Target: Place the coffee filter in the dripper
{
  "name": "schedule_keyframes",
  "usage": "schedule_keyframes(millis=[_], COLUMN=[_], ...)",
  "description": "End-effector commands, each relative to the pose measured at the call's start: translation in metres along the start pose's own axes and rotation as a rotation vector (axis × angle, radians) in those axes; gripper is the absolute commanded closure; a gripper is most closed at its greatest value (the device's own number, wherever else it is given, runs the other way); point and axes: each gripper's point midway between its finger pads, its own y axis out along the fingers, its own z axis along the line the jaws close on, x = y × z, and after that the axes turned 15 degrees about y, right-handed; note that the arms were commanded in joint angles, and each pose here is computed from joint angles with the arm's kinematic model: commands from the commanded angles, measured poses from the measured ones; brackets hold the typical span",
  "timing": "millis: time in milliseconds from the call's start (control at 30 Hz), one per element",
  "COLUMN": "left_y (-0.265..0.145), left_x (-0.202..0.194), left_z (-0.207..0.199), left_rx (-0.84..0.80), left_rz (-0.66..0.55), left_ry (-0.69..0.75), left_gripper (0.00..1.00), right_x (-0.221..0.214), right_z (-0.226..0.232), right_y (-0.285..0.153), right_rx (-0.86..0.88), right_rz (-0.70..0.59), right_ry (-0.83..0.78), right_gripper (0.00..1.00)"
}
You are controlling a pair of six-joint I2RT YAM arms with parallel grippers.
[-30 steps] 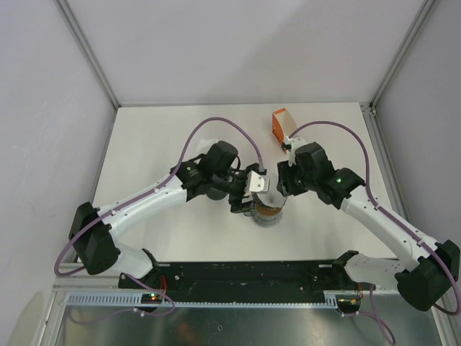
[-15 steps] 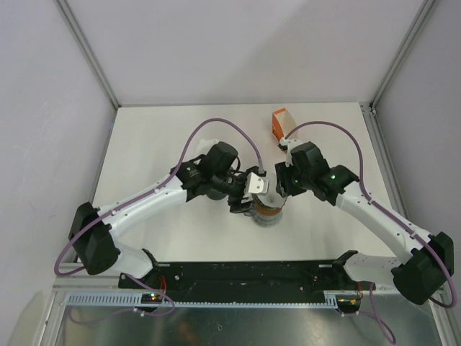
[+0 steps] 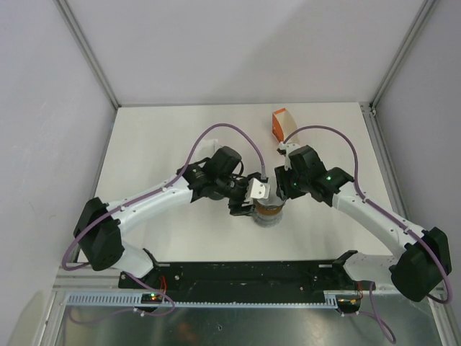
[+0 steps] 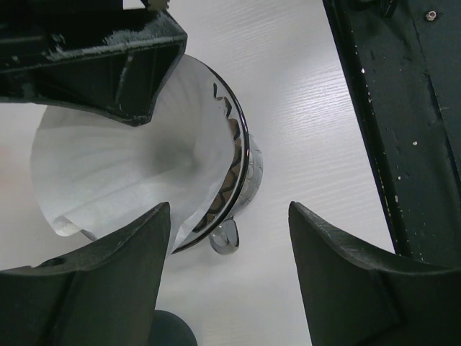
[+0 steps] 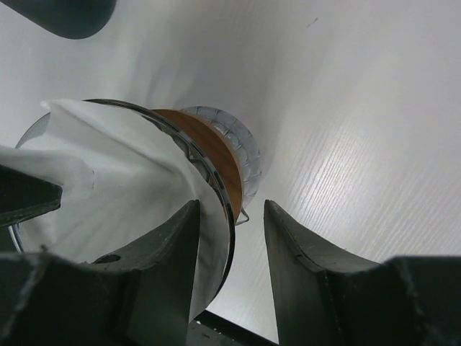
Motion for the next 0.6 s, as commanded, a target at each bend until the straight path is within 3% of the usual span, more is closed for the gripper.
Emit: schedule_keyframes(millis=[0,300,567], left_y=[0.002,-0.001,-0.016], left_x=[-0.002,0.004,0.042], left_z=[0.001,0.006,0.017], left_rx=[-0.001,0.012,0.043], left_rz=[0.012,0.005,-0.088], left_ry=[0.023,0.029,0.001], left_gripper=[0.29,0.28,0.22], right_x=[0.006,0.010,0.011], right_z=[-0.004,-0.003,-0.001], right_y=[0.004,0.003,0.001], right_rx=[-0.002,0.010,0.023], right_rz=[-0.032,-0.048,-0.056], right_ry=[-0.005,-0.014,-0.018], right_gripper=[0.55,0.55,0.55])
